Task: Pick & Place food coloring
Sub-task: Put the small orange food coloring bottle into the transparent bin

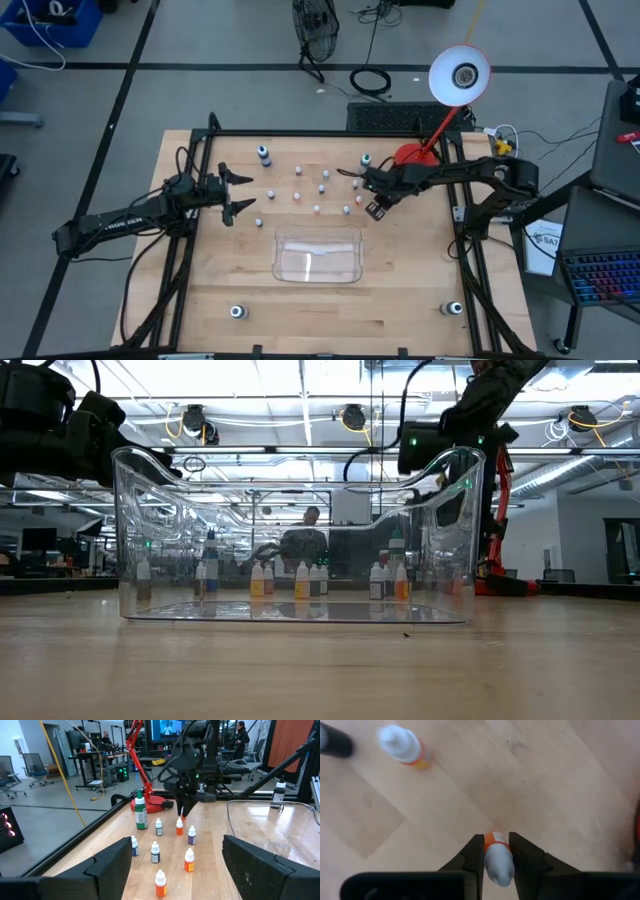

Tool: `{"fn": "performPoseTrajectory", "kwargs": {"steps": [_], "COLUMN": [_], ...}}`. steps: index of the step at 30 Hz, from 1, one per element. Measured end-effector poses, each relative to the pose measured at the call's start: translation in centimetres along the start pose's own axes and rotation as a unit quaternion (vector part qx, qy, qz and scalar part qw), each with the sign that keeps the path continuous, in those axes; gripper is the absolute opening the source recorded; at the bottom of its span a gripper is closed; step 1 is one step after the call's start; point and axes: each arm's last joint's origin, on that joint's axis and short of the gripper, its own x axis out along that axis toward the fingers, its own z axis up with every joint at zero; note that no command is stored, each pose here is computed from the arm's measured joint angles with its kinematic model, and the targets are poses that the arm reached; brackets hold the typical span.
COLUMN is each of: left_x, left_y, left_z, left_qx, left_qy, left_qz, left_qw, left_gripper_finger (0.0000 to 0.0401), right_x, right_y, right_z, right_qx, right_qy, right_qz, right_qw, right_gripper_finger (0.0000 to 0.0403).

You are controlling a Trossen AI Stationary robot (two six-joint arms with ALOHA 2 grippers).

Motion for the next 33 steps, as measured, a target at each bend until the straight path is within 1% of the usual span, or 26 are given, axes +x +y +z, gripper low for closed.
{"fn": "performPoseTrajectory", "kwargs": {"steps": [4, 7, 9, 11, 14, 17, 20, 24, 28, 31, 33], "left_x": [0.0, 0.0, 0.0, 0.0, 0.0, 0.0, 0.0, 0.0, 0.0, 0.0, 0.0], "left_y": [0.0, 0.0, 0.0, 0.0, 0.0, 0.0, 0.0, 0.0, 0.0, 0.0, 0.0], "left_z": [0.0, 0.0, 0.0, 0.0, 0.0, 0.0, 0.0, 0.0, 0.0, 0.0, 0.0], "left_qx": [0.0, 0.0, 0.0, 0.0, 0.0, 0.0, 0.0, 0.0, 0.0, 0.0, 0.0], "left_qy": [0.0, 0.0, 0.0, 0.0, 0.0, 0.0, 0.0, 0.0, 0.0, 0.0, 0.0], "left_qz": [0.0, 0.0, 0.0, 0.0, 0.0, 0.0, 0.0, 0.0, 0.0, 0.0, 0.0], "left_qw": [1.0, 1.0, 1.0, 1.0, 1.0, 1.0, 1.0, 1.0, 1.0, 1.0, 1.0], "left_gripper_finger": [0.0305, 0.0305, 0.0305, 0.0305, 0.0305, 0.0305, 0.0305, 0.0305, 0.0305, 0.0305, 0.0305], "right_x": [-2.9, -5.7, -7.8, -10.1, -13.2, -15.6, -17.3, -18.3, -18.0, -17.0, -15.7], "right_y": [0.3, 1.2, 2.2, 3.5, 5.8, 8.5, 11.3, 15.1, 18.5, 20.6, 21.7], "right_z": [0.1, 0.2, 0.3, 0.5, 0.6, 0.8, 1.4, 2.8, 4.0, 4.5, 4.6], "right_qx": [0.004, 0.004, -0.009, -0.031, -0.073, -0.114, -0.154, -0.202, -0.245, -0.273, -0.29], "right_qy": [-0.021, -0.066, -0.106, -0.149, -0.196, -0.236, -0.246, -0.239, -0.207, -0.181, -0.167], "right_qz": [0.013, 0.042, 0.072, 0.106, 0.143, 0.147, 0.147, 0.145, 0.124, 0.105, 0.096], "right_qw": [1.0, 0.997, 0.992, 0.983, 0.967, 0.954, 0.946, 0.939, 0.939, 0.939, 0.937], "right_gripper_finger": [0.0058, 0.0058, 0.0058, 0.0058, 0.0058, 0.0058, 0.0058, 0.0058, 0.0058, 0.0058, 0.0058]}}
